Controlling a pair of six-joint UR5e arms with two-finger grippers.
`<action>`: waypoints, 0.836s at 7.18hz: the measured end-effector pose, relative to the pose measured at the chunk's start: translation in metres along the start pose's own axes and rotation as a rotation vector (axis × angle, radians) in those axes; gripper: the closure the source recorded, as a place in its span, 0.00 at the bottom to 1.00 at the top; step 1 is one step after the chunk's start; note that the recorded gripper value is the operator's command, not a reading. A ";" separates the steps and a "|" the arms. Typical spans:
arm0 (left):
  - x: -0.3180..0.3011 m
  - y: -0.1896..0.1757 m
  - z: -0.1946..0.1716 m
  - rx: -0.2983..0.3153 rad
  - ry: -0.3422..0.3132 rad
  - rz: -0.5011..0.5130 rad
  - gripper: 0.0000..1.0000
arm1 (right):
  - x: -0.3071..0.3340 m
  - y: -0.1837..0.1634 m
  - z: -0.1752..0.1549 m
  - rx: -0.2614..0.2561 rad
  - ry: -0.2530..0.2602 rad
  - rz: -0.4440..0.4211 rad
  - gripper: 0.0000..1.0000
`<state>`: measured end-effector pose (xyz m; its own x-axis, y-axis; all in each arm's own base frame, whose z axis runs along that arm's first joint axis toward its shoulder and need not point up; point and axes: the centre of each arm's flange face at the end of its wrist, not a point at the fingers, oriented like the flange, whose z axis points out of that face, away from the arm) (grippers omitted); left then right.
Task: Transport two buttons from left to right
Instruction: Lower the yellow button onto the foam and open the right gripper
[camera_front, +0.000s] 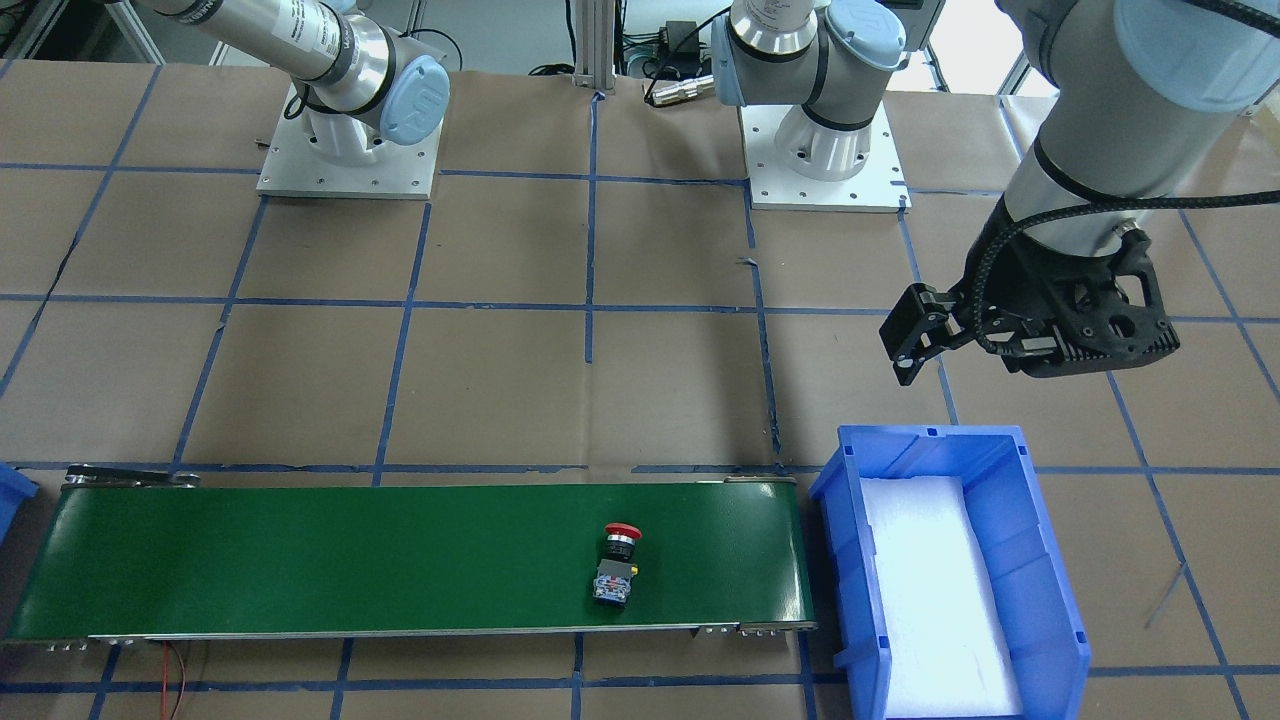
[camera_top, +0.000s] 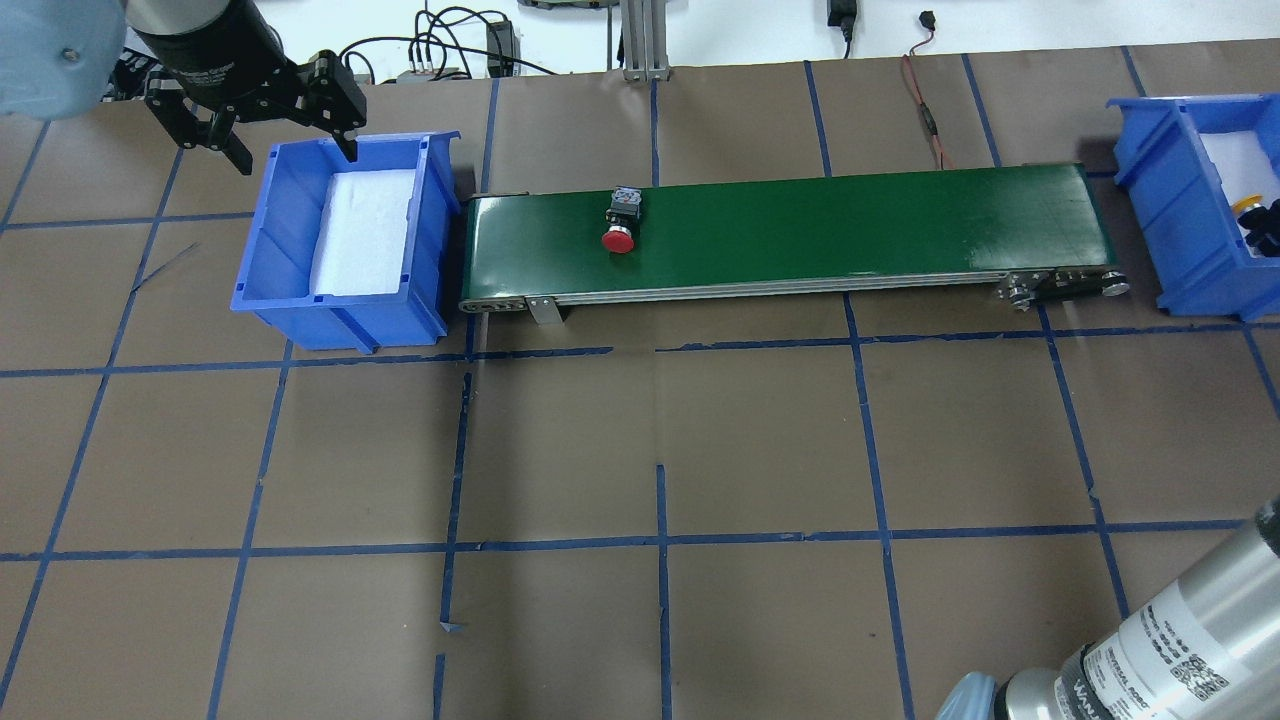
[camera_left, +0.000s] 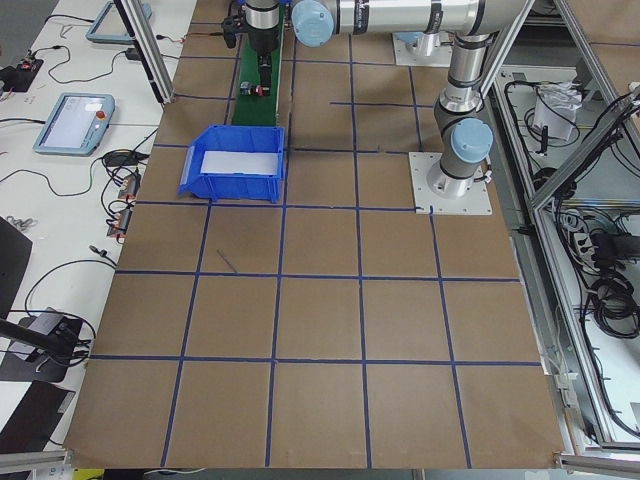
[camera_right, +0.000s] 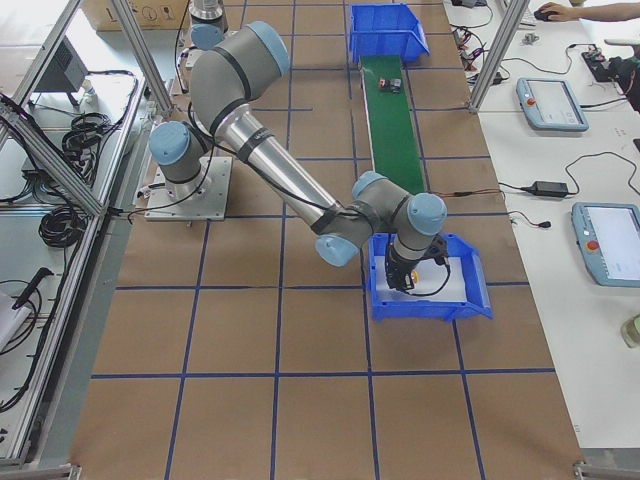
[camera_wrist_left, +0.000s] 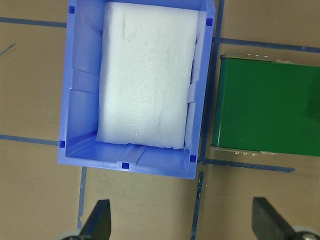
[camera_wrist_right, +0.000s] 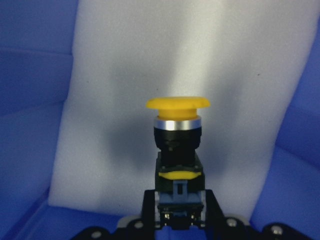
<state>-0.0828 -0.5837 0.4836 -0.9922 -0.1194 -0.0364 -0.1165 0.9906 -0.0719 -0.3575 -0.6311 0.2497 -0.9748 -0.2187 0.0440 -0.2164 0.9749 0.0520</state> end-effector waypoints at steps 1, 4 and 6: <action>0.000 0.000 0.001 -0.001 0.000 0.001 0.00 | 0.000 0.000 0.000 -0.001 -0.001 0.000 0.57; 0.001 0.000 0.001 -0.002 0.000 0.001 0.00 | 0.000 0.000 0.000 -0.001 0.000 -0.001 0.57; 0.001 0.000 0.001 -0.002 0.000 0.002 0.00 | 0.002 0.000 -0.010 0.008 0.009 0.000 0.58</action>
<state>-0.0835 -0.5836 0.4823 -0.9924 -0.1178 -0.0361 -0.1151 0.9909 -0.0694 -0.3584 -0.6323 0.2593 -0.9743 -0.2187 0.0532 -0.2165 0.9753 0.0443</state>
